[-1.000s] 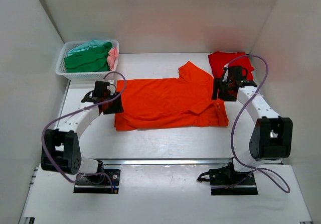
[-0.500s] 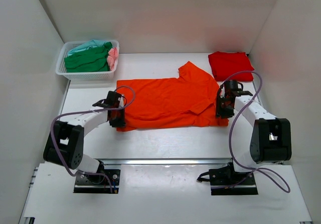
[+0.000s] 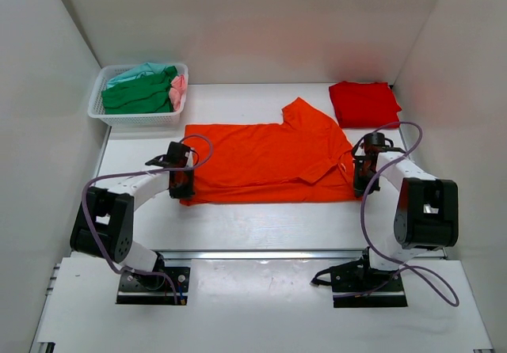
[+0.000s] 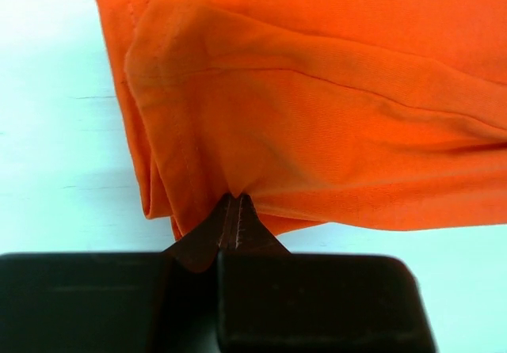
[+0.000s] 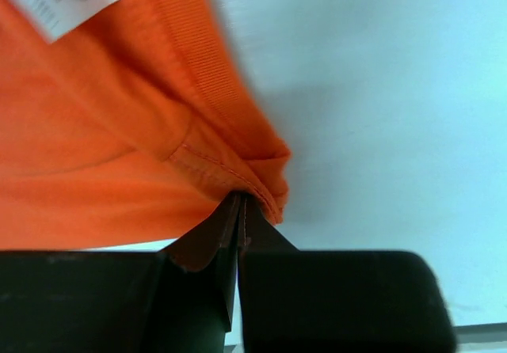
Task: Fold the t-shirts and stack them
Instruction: Fold the flattened tshirt in 1/3 of the way
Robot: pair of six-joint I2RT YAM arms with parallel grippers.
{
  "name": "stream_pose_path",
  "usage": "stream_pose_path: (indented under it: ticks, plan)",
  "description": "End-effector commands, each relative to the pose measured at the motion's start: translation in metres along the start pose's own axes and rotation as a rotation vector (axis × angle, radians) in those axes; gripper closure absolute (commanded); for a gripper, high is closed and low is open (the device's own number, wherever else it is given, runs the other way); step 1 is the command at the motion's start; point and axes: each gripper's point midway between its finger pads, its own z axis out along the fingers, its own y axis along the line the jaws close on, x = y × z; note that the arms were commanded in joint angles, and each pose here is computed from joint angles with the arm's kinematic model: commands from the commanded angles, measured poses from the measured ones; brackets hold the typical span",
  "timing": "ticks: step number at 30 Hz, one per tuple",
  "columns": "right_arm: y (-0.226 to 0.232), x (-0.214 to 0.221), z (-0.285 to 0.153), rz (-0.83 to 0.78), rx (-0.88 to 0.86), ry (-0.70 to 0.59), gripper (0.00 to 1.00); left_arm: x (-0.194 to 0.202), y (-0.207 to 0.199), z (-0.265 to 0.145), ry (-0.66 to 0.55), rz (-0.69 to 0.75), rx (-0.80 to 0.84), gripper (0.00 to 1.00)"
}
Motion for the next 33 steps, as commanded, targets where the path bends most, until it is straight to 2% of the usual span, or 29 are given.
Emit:
stream_pose_path:
  ticks: [1, 4, 6, 7, 8, 9, 10, 11, 14, 15, 18, 23, 28, 33]
  plan:
    - [-0.022, -0.02, -0.014, 0.017, 0.076, -0.06, 1.0, -0.001, 0.025, -0.005, 0.008, 0.025, -0.098, 1.0]
    - [-0.028, -0.026, -0.017, 0.023, 0.095, -0.07, 1.0, -0.006, 0.029, -0.008, -0.002, 0.005, -0.107, 1.0]
    - [-0.03, -0.031, -0.022, 0.021, 0.105, -0.082, 1.0, -0.007, 0.029, -0.011, -0.007, 0.008, -0.104, 0.96]
    - [-0.028, -0.029, -0.024, 0.017, 0.097, -0.072, 1.0, -0.012, 0.027, -0.016, -0.02, 0.009, -0.086, 0.88]
    - [-0.024, -0.031, -0.027, 0.006, 0.09, -0.079, 1.0, -0.014, 0.023, -0.021, -0.033, 0.008, -0.062, 0.72]
    - [-0.021, -0.034, -0.035, 0.007, 0.076, -0.094, 0.99, -0.02, 0.022, -0.025, -0.053, 0.005, -0.05, 0.67]
    - [-0.015, -0.036, -0.044, -0.006, 0.066, -0.1, 0.98, -0.024, 0.017, -0.034, -0.078, 0.002, -0.017, 0.57]
    - [-0.01, -0.043, -0.053, -0.02, 0.059, -0.134, 0.94, -0.033, 0.014, -0.044, -0.113, -0.003, 0.011, 0.52]
    - [0.016, -0.058, -0.074, -0.072, 0.005, -0.205, 0.73, -0.058, 0.005, -0.071, -0.216, -0.022, 0.064, 0.42]
    - [0.025, -0.062, -0.081, -0.087, -0.018, -0.217, 0.72, -0.067, -0.001, -0.078, -0.244, -0.012, 0.081, 0.41]
    - [0.063, -0.063, -0.073, -0.149, -0.086, -0.225, 0.79, -0.078, -0.017, -0.081, -0.289, -0.015, 0.122, 0.43]
    - [0.105, -0.059, -0.041, -0.127, -0.216, -0.173, 0.82, -0.072, -0.033, -0.034, -0.22, -0.034, 0.126, 0.49]
    - [0.109, -0.031, -0.007, -0.088, -0.22, -0.083, 0.89, -0.033, -0.022, 0.009, -0.061, -0.066, 0.058, 0.54]
    - [0.097, 0.008, -0.007, -0.037, -0.197, -0.02, 0.87, 0.0, -0.014, 0.001, 0.008, -0.03, -0.013, 0.54]
